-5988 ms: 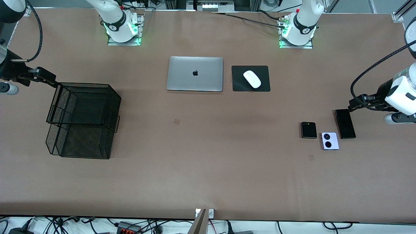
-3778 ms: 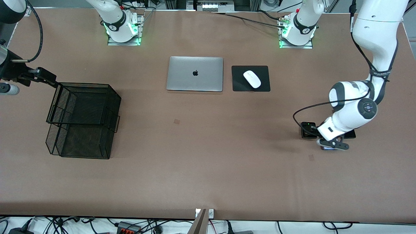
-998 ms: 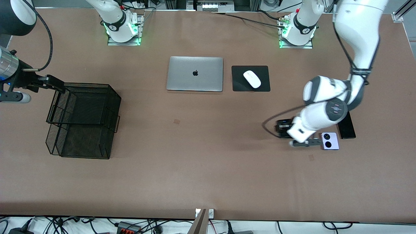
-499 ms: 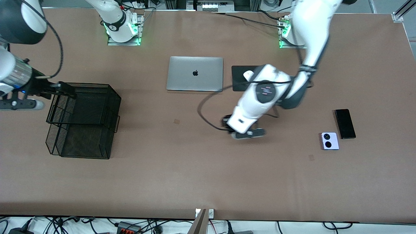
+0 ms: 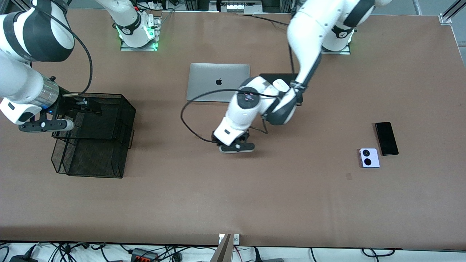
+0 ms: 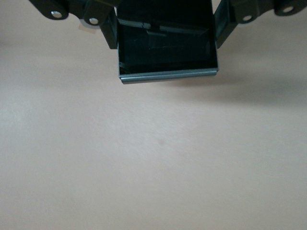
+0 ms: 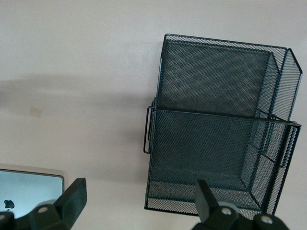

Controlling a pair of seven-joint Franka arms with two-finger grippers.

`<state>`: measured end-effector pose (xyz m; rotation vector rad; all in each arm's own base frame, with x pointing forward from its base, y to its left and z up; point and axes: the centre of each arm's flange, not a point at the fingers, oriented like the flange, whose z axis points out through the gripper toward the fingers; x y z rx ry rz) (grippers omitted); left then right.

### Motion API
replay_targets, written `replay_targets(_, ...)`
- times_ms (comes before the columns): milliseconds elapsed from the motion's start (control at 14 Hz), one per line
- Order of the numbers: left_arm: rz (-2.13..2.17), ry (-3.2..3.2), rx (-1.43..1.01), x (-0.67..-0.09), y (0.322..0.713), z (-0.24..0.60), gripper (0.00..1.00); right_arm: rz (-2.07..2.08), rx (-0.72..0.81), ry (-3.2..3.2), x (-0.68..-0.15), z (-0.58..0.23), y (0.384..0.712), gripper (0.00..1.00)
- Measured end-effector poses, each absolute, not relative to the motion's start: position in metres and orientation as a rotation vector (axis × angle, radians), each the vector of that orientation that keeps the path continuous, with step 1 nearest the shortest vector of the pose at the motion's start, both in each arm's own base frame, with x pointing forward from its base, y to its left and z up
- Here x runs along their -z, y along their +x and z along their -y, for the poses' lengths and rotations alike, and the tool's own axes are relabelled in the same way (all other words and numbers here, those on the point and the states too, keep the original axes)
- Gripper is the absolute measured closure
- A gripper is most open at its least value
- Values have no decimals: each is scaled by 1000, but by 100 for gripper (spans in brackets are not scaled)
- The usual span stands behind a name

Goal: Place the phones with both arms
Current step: 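Carry the black flip phone to the table center and release it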

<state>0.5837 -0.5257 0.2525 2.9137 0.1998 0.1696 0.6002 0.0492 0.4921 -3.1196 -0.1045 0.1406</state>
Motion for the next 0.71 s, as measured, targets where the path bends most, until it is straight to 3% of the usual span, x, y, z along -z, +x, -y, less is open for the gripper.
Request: replay_targets(713,-8,2987,-333,-191,571,553,19,104,-178,-3118,-472,-50,607,0)
